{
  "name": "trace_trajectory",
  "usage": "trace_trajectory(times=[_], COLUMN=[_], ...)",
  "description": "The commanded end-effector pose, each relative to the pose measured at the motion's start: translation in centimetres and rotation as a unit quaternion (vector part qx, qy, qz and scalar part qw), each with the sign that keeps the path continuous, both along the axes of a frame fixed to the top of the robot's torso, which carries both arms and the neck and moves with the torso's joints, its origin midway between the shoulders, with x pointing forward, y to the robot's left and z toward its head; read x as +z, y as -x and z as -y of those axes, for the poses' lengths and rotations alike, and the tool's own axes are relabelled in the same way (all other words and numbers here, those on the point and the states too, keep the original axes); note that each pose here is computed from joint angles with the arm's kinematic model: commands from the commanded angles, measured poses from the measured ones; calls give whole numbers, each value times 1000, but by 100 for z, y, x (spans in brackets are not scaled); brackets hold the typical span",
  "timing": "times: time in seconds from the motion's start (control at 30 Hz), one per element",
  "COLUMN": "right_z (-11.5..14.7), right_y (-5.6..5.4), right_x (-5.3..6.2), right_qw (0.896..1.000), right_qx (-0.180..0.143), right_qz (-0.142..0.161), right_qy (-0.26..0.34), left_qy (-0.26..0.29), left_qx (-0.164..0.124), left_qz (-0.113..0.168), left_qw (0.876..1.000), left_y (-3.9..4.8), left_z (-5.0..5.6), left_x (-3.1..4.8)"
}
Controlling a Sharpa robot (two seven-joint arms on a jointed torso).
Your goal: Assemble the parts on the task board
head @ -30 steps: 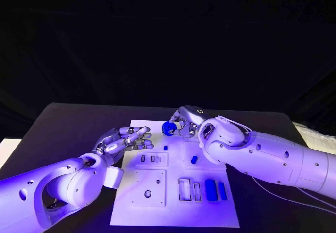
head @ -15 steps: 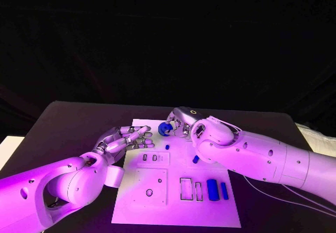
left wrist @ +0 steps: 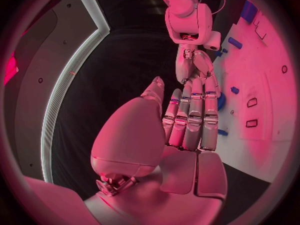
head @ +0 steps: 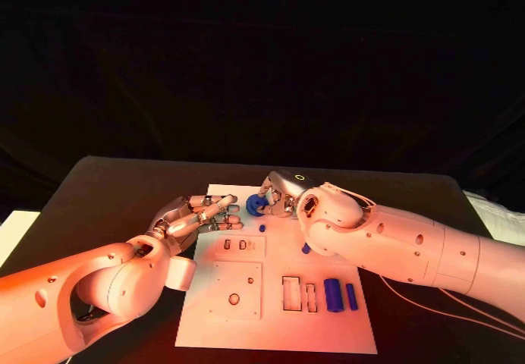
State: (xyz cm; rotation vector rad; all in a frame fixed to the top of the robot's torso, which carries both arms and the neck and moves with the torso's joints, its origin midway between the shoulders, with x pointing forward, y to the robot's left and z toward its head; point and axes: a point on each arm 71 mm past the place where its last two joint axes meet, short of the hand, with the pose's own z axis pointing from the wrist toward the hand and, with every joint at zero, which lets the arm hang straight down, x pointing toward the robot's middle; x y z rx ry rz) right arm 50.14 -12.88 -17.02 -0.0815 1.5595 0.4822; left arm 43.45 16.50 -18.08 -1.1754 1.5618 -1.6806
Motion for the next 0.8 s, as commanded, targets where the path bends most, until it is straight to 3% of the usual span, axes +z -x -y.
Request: trace_trajectory(times=[0.03,0.6,0.8], right_z=[-22,24,26], right_y=[14,-3,-2], right_x=[-19,-1,-39], right_qw=[1000,1000,1000], right_qx=[8,-4,4], right_qz=[-4,9,-17], right_qy=[15,-6,-7], left_qy=[8,7,7], left_qx=[-8,-8,-7], left_qz=[3,2,1], left_qw=[1000,1000,1000], left_y=[7,9,11], left_z=[20,15,12], left_x=[17,16,16])
